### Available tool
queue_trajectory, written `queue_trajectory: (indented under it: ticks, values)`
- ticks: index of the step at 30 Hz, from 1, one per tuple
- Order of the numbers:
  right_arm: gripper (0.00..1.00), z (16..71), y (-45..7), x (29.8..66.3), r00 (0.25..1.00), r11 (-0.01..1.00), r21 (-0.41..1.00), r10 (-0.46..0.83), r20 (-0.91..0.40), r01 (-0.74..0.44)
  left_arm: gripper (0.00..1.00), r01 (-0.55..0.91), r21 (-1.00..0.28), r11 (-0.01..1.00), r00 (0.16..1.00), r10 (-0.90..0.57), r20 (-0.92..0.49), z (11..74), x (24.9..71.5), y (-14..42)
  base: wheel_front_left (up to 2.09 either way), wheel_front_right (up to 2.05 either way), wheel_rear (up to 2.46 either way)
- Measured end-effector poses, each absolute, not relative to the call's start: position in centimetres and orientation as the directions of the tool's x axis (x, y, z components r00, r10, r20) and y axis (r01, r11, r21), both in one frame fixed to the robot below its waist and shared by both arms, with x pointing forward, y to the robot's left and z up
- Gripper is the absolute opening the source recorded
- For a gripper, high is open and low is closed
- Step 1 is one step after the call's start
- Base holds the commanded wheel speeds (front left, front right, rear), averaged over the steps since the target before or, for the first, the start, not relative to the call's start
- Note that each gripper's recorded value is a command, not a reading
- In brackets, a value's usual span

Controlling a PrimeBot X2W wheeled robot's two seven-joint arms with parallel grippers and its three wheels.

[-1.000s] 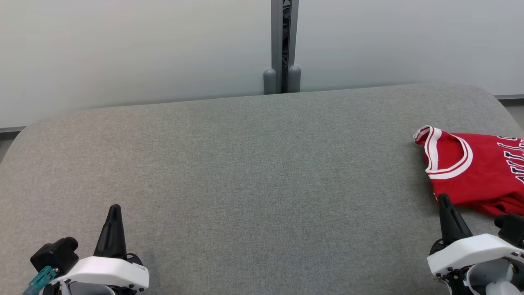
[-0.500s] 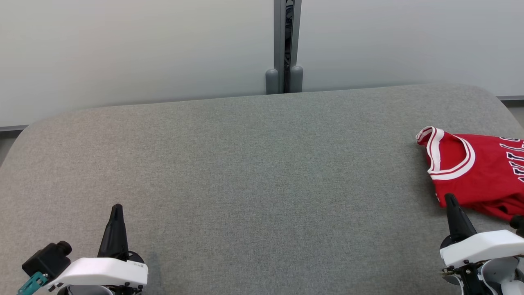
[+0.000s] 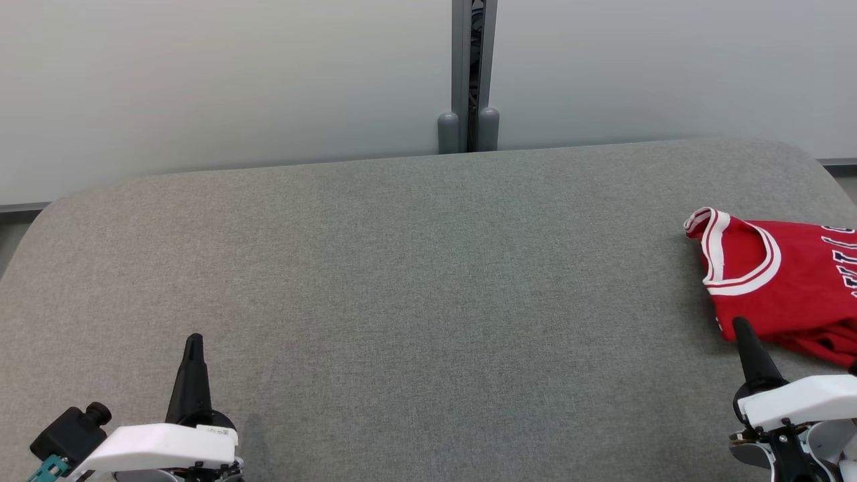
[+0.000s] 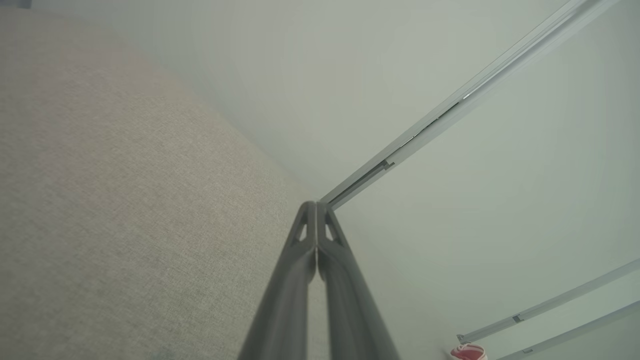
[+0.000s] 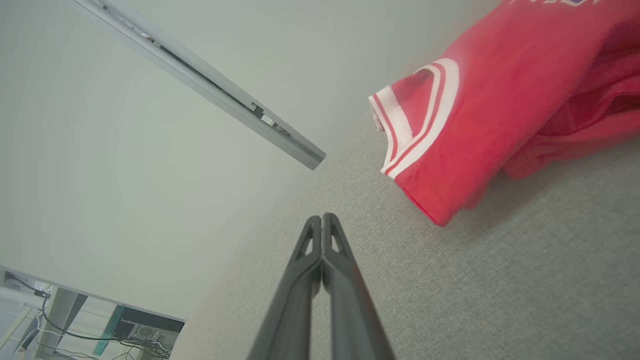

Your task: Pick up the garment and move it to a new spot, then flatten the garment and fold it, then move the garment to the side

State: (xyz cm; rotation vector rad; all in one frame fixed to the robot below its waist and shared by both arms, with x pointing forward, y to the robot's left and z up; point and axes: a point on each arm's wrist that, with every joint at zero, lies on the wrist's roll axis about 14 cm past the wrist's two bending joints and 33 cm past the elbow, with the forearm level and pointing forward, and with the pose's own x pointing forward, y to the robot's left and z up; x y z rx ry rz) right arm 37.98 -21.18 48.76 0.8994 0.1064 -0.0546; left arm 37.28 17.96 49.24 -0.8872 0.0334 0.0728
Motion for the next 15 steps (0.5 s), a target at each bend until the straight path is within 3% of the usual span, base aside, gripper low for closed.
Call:
queue_trajectory:
  ticks: [15]
  values:
    - [0.0,49.03,-21.43,38.28,0.994,0.481,0.872,0.014,-0.11,0.09,0.0,-0.073,-0.871,0.486,0.997,0.053,-0.054,49.72,36.98,17.89,0.0,0.0,0.0]
